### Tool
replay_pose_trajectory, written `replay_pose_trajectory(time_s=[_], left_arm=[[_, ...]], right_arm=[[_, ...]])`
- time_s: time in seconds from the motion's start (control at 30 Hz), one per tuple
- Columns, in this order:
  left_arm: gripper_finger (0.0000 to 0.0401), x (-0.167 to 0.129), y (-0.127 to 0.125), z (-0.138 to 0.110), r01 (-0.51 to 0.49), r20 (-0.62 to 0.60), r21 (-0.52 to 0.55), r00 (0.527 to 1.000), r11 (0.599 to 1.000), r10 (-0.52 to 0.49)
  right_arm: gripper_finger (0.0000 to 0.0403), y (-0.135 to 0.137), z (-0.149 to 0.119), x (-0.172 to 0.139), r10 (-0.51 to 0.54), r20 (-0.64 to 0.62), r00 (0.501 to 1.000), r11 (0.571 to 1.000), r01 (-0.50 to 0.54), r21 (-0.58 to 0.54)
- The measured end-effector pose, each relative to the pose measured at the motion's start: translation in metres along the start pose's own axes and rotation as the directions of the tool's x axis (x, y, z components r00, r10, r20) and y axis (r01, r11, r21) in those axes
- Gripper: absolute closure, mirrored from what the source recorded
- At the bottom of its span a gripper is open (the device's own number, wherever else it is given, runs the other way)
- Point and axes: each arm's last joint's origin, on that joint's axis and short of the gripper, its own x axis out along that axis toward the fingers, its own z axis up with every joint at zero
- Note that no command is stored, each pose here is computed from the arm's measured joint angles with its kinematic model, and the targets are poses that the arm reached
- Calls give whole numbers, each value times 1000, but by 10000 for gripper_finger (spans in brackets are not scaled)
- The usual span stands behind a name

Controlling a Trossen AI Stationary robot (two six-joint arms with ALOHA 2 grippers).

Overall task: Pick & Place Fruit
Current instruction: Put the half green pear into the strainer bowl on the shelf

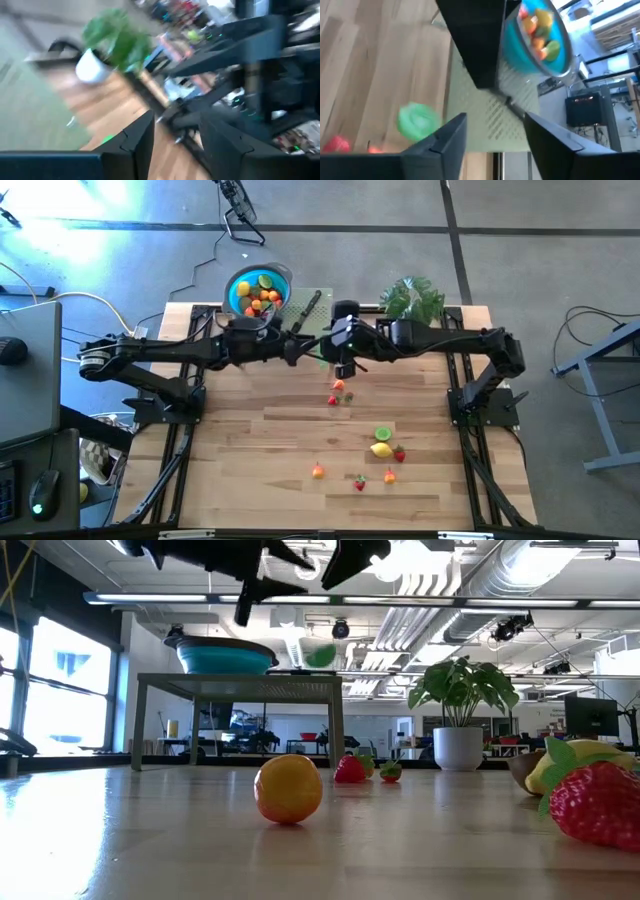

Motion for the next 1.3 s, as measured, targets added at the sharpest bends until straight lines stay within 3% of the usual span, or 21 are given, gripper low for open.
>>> replay_pose_trajectory(time_s=[0.1, 0.23, 0.5, 0.63, 0.83, 1.03, 1.3], left_arm=[[265, -2, -1, -11, 1, -121, -42, 993, 999, -6], [299, -6, -12, -25, 13, -170, -23, 985, 1000, -17], [386, -31, -16, -17, 23, -248, 34, 969, 999, -14], [395, -49, -20, -16, -11, -258, 84, 966, 996, 32], [399, -70, -35, -24, -70, -189, 159, 977, 985, 100], [400, -82, -48, -37, -147, -105, 210, 980, 967, 171], [401, -97, -64, -54, -161, -73, 209, 981, 965, 180]], right_arm=[[246, 5, -7, 1, 47, -65, 997, 999, -46, 20], [300, 10, -14, -2, 179, -89, 980, 983, -174, 68], [392, 5, -16, -20, 329, 3, 944, 935, -327, 140], [399, 2, -15, -26, 389, 69, 918, 896, -395, 203], [401, -5, -8, -36, 384, 185, 905, 879, -419, 227], [401, -7, 2, -38, 431, 331, 839, 839, -508, 197], [401, -12, 6, -38, 416, 397, 818, 836, -516, 185]])
